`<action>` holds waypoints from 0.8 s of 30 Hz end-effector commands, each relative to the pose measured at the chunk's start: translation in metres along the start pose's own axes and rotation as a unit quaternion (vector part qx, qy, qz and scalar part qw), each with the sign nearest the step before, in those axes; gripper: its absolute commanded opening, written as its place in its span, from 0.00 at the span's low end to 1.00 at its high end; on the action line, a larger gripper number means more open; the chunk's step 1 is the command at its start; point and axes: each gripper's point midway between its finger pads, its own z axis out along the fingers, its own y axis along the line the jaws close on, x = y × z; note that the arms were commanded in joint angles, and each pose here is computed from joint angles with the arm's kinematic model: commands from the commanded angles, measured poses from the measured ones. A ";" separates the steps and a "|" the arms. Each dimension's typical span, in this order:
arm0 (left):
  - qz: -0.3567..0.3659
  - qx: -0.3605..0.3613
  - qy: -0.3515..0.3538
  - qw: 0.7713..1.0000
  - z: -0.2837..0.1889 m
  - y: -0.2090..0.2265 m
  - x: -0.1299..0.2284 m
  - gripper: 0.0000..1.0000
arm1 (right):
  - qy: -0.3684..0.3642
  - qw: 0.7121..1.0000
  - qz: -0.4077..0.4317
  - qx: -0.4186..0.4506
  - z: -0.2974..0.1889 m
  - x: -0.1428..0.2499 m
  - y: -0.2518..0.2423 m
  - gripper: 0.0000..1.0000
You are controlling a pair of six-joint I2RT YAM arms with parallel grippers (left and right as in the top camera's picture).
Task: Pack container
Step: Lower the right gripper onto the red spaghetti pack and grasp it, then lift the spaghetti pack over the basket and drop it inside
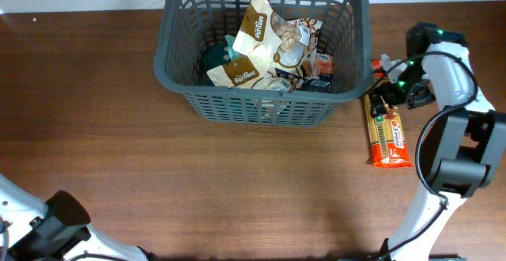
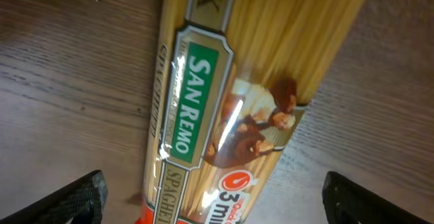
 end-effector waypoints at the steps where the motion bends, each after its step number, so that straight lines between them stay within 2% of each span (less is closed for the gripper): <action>1: 0.010 0.003 0.007 1.000 0.008 0.000 0.000 0.99 | 0.016 1.000 0.001 0.008 0.009 0.006 -0.005 0.99; 15: 0.010 0.004 0.006 1.000 0.009 0.000 -0.001 0.99 | 0.002 0.998 0.027 -0.056 0.071 0.012 0.022 0.99; 19: 0.010 0.004 0.006 1.000 0.009 0.000 -0.001 0.99 | -0.023 0.993 0.029 -0.113 0.078 0.006 0.042 0.98; 20: 0.010 0.004 0.006 1.000 0.009 0.000 -0.001 0.99 | -0.035 0.990 0.030 -0.130 0.077 0.002 0.047 0.76; 21: 0.010 0.004 0.006 1.000 0.009 0.000 -0.001 0.99 | -0.046 0.987 0.031 -0.148 0.076 -0.002 0.052 0.35; 22: 0.010 0.004 0.007 1.000 0.009 0.000 0.000 0.99 | -0.054 0.986 0.031 -0.157 0.074 -0.005 0.054 0.03; 24: 0.010 0.004 0.006 1.000 0.009 0.000 -0.001 0.99 | -0.072 0.981 0.037 -0.175 0.069 -0.012 0.056 0.04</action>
